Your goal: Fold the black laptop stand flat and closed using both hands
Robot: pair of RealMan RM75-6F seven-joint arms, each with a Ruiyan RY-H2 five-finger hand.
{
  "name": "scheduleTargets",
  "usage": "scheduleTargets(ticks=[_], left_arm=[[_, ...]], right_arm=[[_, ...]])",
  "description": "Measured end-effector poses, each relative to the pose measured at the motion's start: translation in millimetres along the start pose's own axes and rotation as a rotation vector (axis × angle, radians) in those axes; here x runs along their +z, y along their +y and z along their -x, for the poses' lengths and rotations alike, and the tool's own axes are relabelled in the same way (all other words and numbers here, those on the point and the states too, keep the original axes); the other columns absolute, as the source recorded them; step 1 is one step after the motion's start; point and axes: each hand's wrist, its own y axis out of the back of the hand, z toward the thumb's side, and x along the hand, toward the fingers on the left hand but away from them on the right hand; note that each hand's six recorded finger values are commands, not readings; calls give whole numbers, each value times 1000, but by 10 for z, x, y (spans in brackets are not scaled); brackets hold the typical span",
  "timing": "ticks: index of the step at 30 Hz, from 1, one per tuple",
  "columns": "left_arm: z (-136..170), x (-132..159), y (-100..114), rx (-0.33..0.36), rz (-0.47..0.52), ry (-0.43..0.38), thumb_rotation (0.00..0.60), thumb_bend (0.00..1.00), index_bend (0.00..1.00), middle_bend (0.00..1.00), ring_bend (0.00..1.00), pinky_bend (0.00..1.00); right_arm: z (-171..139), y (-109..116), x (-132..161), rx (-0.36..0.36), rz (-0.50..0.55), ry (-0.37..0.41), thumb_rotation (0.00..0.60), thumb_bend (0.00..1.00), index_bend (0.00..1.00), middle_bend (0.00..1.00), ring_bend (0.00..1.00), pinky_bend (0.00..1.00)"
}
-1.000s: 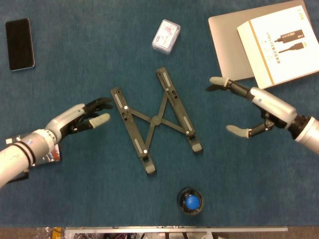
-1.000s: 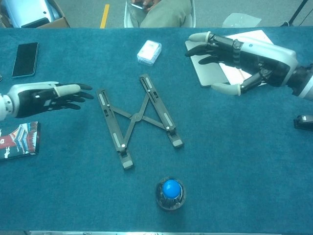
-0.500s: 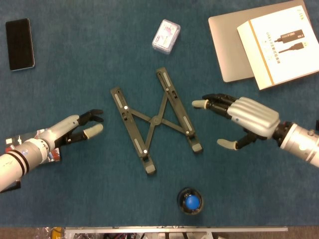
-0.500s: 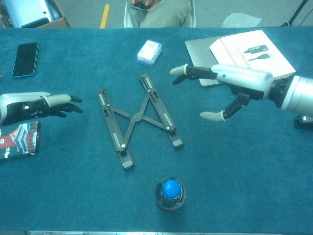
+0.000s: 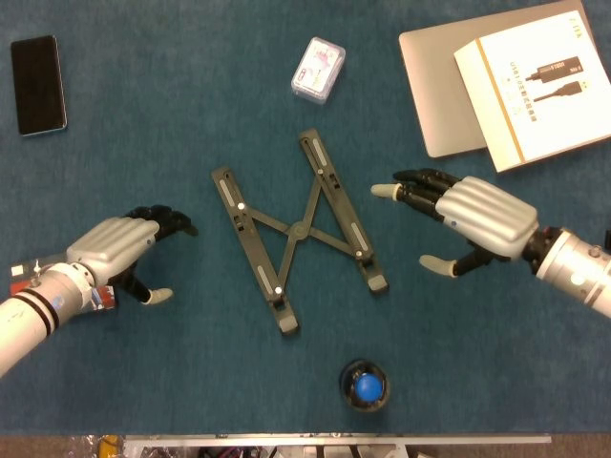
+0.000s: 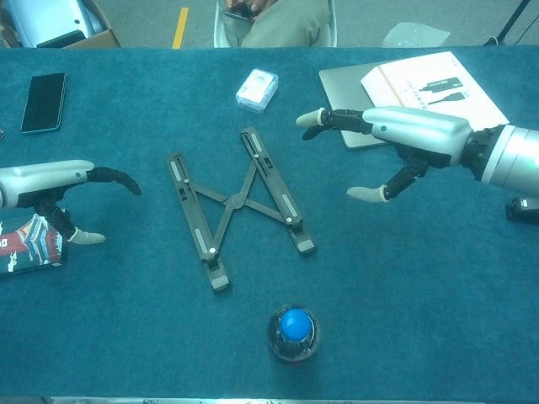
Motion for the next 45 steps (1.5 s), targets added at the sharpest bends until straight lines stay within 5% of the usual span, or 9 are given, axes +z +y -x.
scheduleTargets(ticks=[5, 13, 22, 45], left_arm=[[-125, 29, 14, 63, -186, -28, 600, 249, 57, 62, 0, 4], [-360, 127, 34, 117, -315, -80, 600, 249, 0, 2, 0, 4], [-525, 198, 37, 155, -413, -122, 600, 249, 0, 0, 0, 4], [-926, 387, -69, 180, -471, -193, 600, 249, 0, 0, 0, 0]], right_arm=[[35, 6, -20, 2, -107, -11, 600, 223, 0, 123, 13, 94], [106, -75, -5, 24, -284, -16, 600, 114, 0, 111, 6, 95], [119, -162, -19, 121, -22, -135, 600, 106, 0, 145, 4, 98], [177, -351, -84, 295, -129, -288, 600, 105, 0, 215, 3, 95]])
